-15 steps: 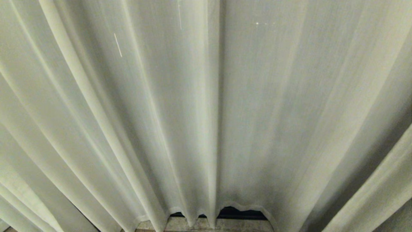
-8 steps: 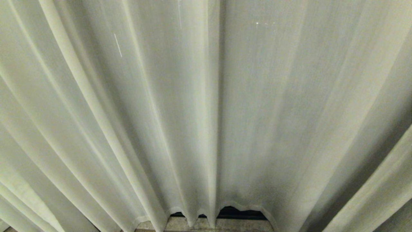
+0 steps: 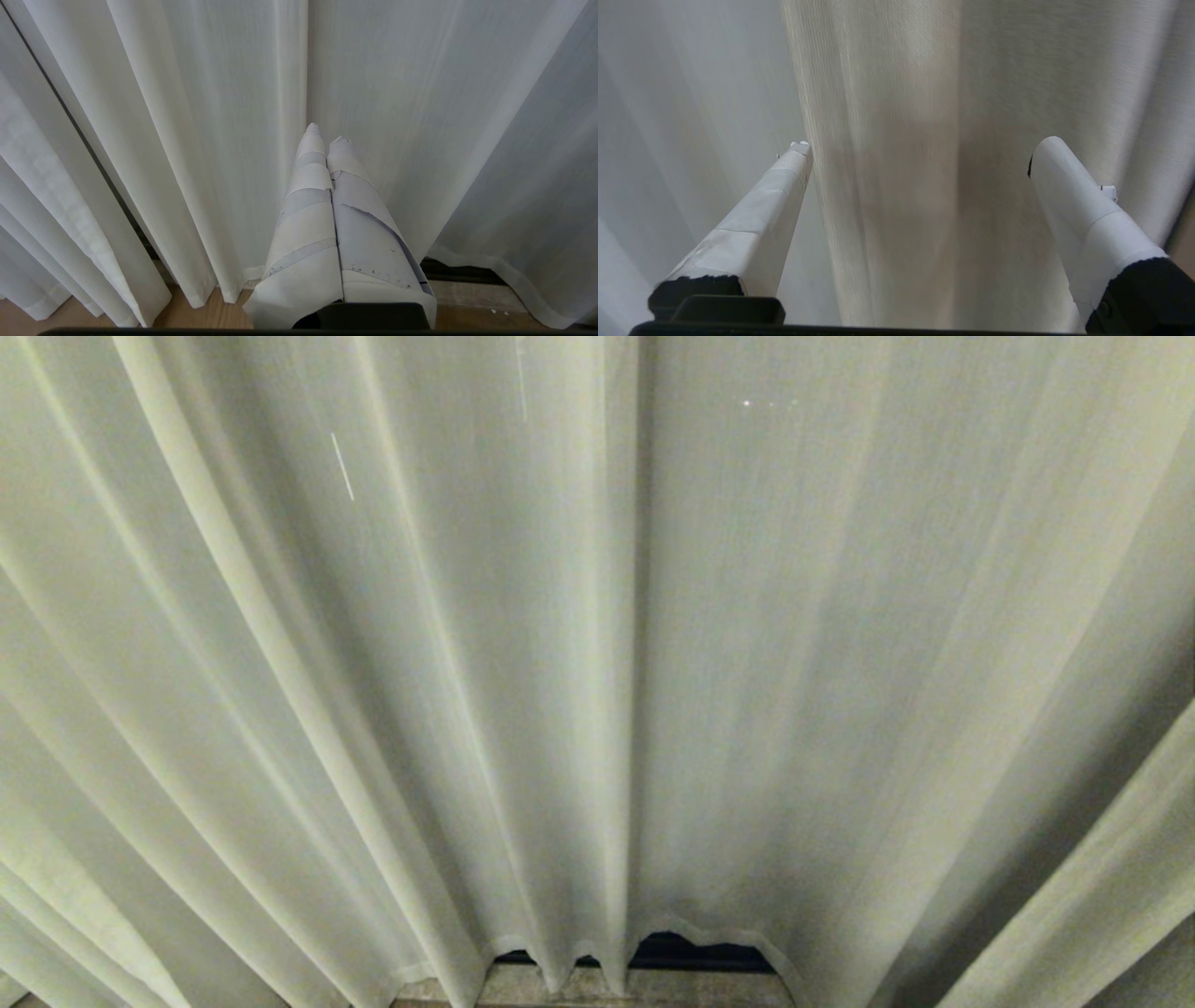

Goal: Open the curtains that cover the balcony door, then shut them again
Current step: Close the outer curtains on both sides

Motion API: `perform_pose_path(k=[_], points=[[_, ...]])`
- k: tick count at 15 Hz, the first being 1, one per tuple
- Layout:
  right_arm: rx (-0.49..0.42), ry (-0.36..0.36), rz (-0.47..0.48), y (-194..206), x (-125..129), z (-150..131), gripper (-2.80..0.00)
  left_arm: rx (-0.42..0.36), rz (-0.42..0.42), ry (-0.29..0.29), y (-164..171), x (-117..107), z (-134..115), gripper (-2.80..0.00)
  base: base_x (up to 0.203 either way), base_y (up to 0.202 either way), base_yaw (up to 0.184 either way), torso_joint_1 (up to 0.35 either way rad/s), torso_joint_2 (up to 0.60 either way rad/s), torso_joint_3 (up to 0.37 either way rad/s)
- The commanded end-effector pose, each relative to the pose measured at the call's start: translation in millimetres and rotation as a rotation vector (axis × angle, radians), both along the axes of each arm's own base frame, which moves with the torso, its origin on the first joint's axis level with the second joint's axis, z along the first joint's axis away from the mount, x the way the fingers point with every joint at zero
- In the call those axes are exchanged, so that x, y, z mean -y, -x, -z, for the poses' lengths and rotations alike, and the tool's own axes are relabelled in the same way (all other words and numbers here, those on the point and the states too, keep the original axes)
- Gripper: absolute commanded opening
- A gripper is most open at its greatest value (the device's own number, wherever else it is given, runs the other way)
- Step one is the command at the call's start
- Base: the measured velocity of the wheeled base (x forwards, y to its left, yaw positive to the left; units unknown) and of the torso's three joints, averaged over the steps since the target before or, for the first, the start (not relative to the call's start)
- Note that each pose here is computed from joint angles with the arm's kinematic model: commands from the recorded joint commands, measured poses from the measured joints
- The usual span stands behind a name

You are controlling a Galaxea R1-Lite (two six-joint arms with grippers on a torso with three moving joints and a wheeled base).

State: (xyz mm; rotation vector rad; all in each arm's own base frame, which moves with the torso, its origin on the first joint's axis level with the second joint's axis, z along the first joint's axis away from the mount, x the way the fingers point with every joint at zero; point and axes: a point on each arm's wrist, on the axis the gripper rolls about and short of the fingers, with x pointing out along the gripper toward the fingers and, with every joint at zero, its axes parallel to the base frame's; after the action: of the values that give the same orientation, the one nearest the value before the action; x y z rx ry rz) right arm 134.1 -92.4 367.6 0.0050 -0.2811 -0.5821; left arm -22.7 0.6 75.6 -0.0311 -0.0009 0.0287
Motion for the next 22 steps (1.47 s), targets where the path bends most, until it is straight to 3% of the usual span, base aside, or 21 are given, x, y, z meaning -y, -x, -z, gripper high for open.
perform_pose_path(k=[1,10,18,19,22], points=[[-0.015,-0.024,-0.008,-23,16,-1,0.0,0.001,0.0,0.0,0,0,0,-2.8,0.0,0.0,0.0,0.0,0.0,0.0],[0.054,-0.055,-0.136,-84,55,-12,0.0,0.001,0.0,0.0,0,0,0,-2.8,0.0,0.0,0.0,0.0,0.0,0.0],[0.061,-0.064,-0.128,-109,77,-8,0.0,0.001,0.0,0.0,0,0,0,-2.8,0.0,0.0,0.0,0.0,0.0,0.0],[0.059,-0.065,-0.128,-108,77,-8,-2.8,0.001,-0.001,0.0,0,0,0,-2.8,0.0,0.0,0.0,0.0,0.0,0.0],[0.066,-0.061,-0.127,-103,75,-11,-2.8,0.001,0.0,0.001,0,0,0,-2.8,0.0,0.0,0.0,0.0,0.0,0.0]])
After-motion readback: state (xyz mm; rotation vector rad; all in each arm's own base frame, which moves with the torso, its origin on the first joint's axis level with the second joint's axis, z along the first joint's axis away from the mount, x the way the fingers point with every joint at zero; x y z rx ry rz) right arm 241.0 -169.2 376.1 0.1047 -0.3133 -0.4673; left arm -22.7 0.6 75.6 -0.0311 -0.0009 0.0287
